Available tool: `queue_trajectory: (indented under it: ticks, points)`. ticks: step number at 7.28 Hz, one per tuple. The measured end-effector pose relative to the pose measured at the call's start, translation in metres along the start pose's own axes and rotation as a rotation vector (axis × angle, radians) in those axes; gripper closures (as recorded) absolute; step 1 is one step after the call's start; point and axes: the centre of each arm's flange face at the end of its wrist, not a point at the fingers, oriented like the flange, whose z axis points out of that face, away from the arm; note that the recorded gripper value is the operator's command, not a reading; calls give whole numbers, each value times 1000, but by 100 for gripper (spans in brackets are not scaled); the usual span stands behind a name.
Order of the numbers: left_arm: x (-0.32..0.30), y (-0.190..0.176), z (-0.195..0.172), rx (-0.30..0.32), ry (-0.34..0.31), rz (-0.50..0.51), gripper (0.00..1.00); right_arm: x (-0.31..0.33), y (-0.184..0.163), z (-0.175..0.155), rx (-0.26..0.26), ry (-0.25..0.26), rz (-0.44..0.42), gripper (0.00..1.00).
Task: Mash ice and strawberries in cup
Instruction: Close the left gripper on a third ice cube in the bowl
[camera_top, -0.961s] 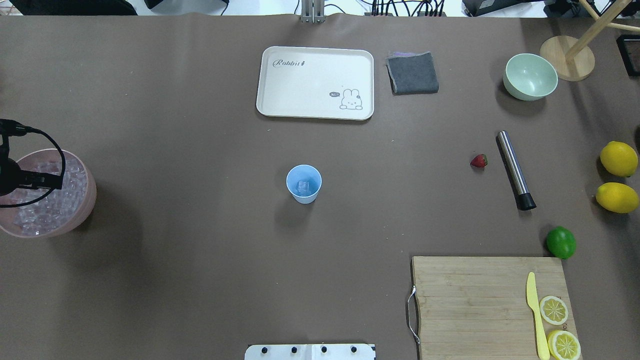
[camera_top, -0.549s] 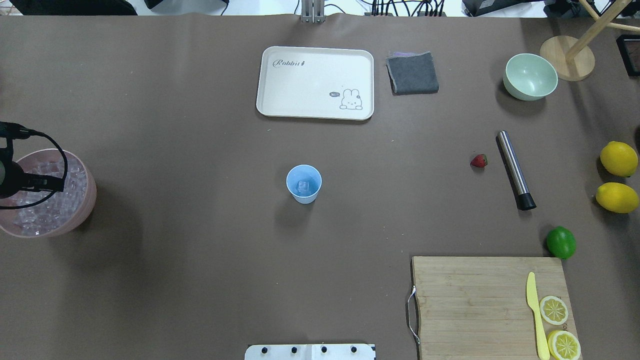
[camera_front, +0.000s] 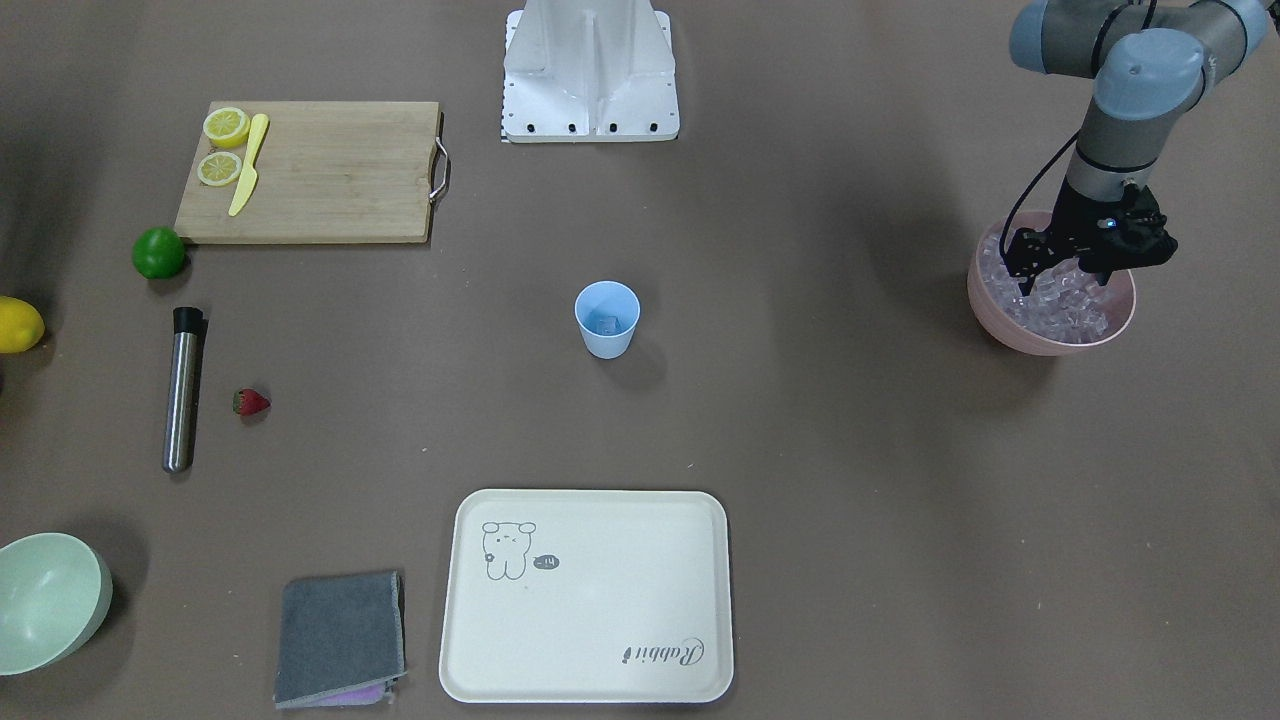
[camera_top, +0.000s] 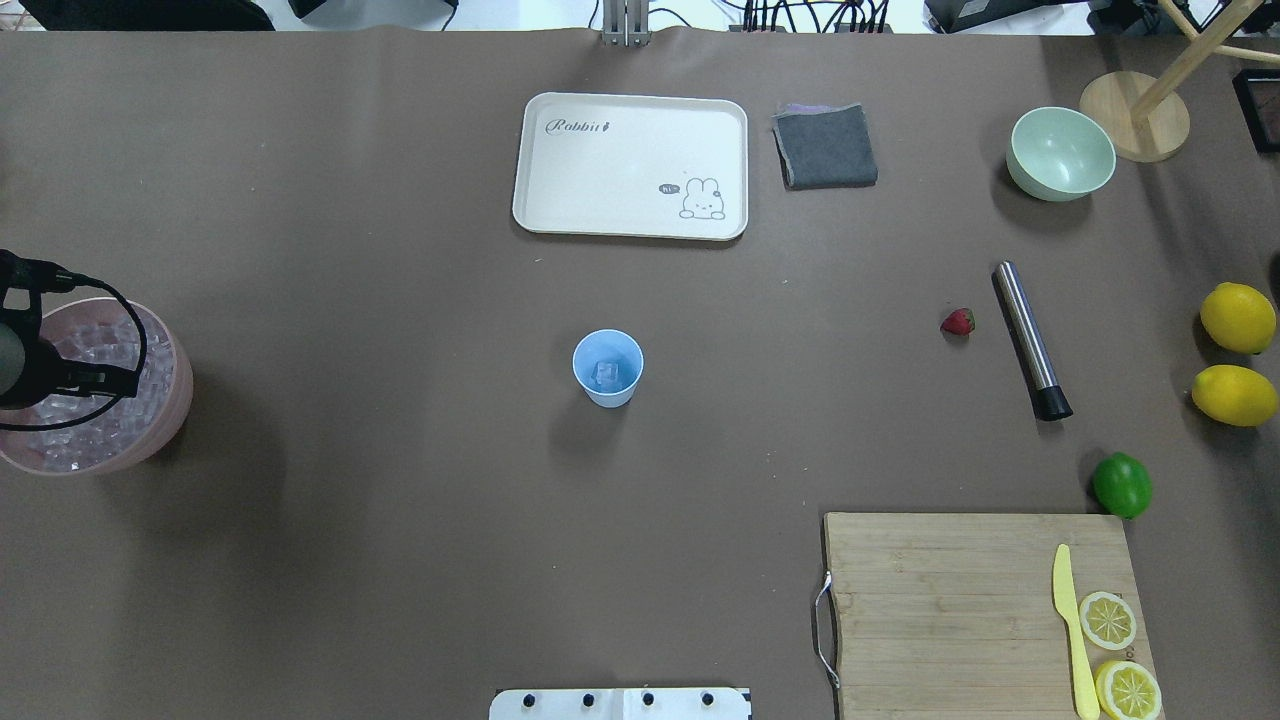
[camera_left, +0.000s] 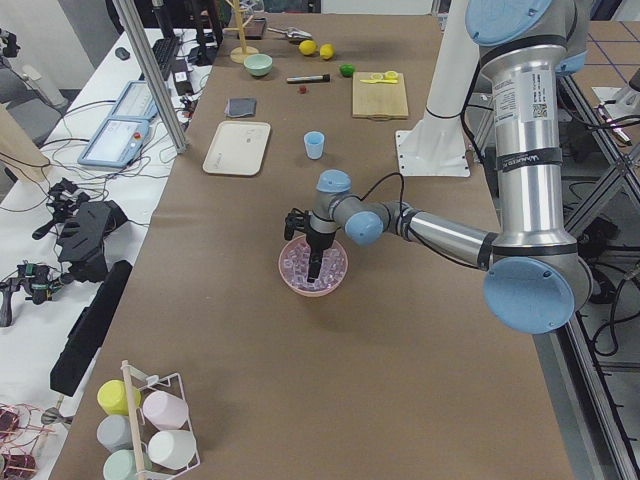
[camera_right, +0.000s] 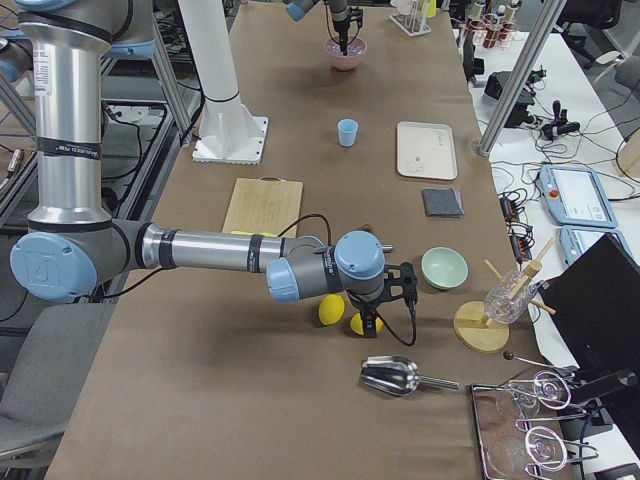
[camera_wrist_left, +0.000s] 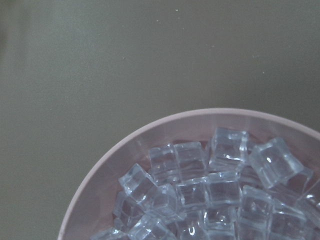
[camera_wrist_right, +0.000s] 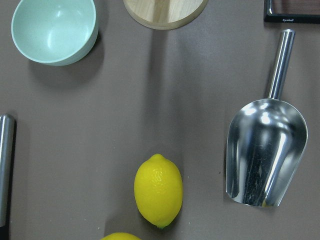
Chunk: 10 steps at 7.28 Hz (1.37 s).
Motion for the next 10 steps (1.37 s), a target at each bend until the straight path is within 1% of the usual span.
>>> queue_trajectory:
  ticks: [1,3,6,7,8,9,10]
  points:
    - [1,2,1,-4,-1,3,7,0,0,0,0,1,0,0]
    - [0,5,3,-9,-4,5,19,0,0,0,1,2,-1,0]
    - [-1,7,6,-17,-9,8,20,-2,-1,-2,5,1,-4,0]
    - [-2,9,6,-19,-11,7,38,-2,-1,-2,6,1,-5,0]
    - [-4,10,6,-20,-13,7,53,-2,-1,-2,6,1,-5,0]
    - [-4,11,5,-19,-12,7,57,-2,-1,-2,6,1,-6,0]
    - [-4,11,4,-19,-11,8,69,-2,-1,-2,5,1,-5,0]
